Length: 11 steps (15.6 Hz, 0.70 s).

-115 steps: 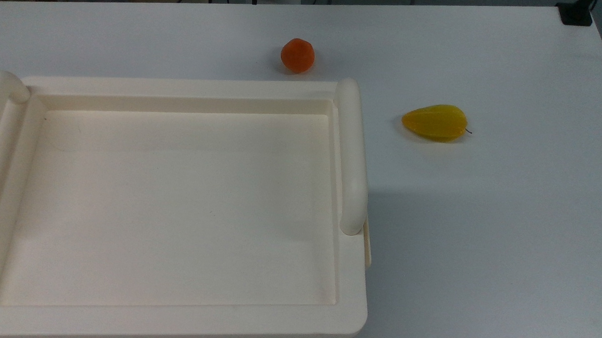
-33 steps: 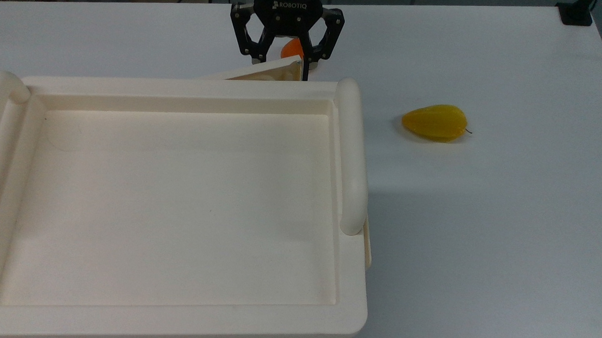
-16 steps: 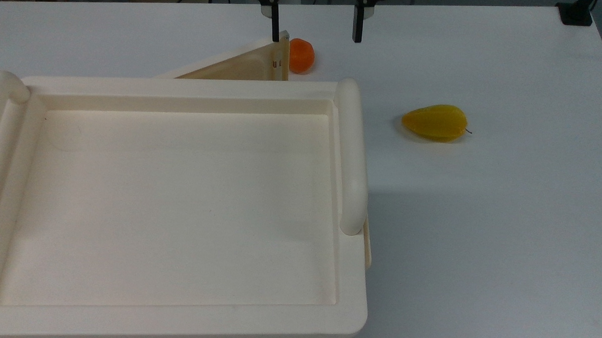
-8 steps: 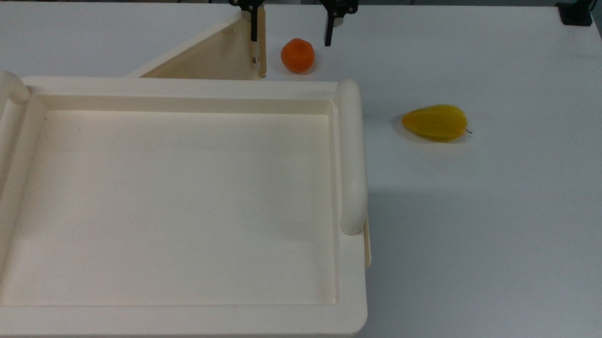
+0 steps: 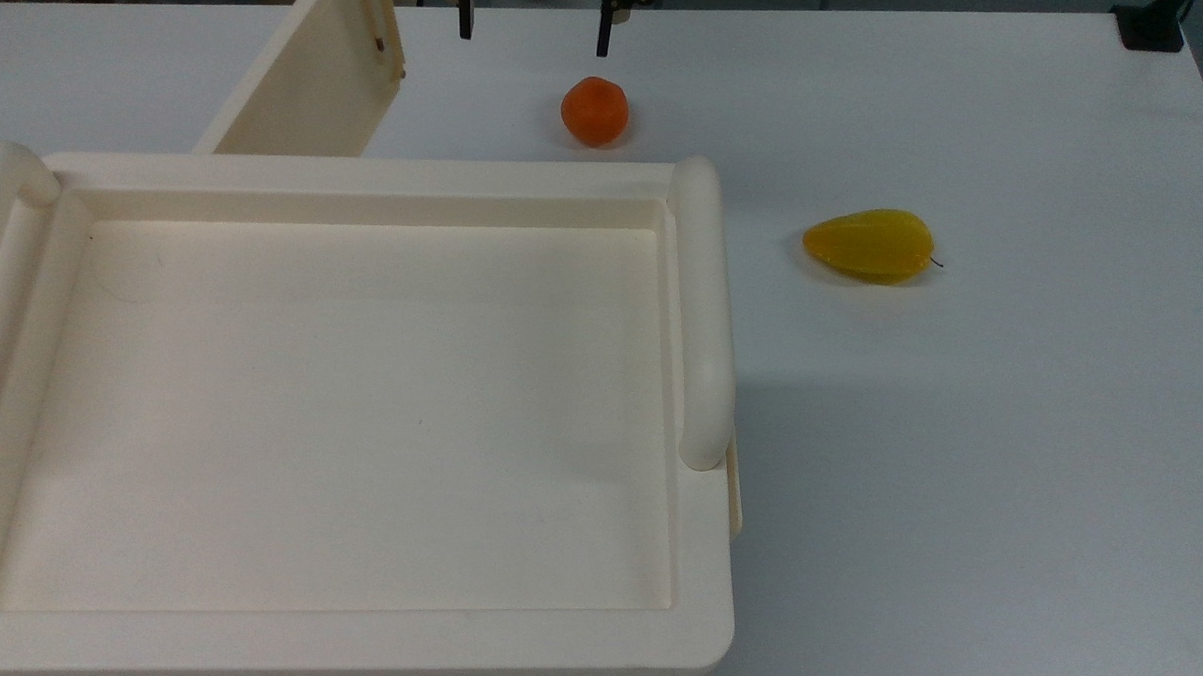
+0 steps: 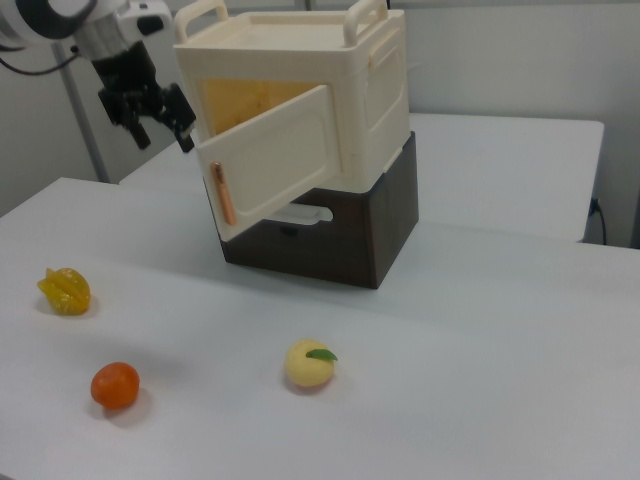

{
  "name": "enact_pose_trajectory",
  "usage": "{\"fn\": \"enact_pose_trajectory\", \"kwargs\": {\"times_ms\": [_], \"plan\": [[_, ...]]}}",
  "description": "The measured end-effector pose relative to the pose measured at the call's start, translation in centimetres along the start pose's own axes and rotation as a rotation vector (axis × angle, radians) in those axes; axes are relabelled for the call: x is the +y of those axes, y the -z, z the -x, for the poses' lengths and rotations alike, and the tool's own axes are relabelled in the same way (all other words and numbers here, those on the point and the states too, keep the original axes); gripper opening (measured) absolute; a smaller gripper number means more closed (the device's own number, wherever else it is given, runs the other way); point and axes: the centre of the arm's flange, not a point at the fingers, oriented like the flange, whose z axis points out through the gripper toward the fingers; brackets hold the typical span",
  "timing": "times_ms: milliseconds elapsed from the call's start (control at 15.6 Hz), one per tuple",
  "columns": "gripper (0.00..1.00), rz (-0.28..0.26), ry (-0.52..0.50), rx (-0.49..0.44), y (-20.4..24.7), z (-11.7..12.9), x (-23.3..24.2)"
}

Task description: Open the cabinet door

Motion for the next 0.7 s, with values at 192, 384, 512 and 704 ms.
{"fn": "enact_pose_trajectory", "kwargs": {"times_ms": [192, 384, 512, 704], "plan": [[1.0, 0.009, -0.003, -0.07, -2.9, 0.6, 0.3], [1.0, 0.017, -0.031, -0.115, -4.8, 1.1, 2.2], [1.0, 0.018, -0.044, -0.135, -5.4, 1.8, 3.5], [1.0, 0.019, -0.02, -0.161, -5.6, 3.5, 4.2]]}}
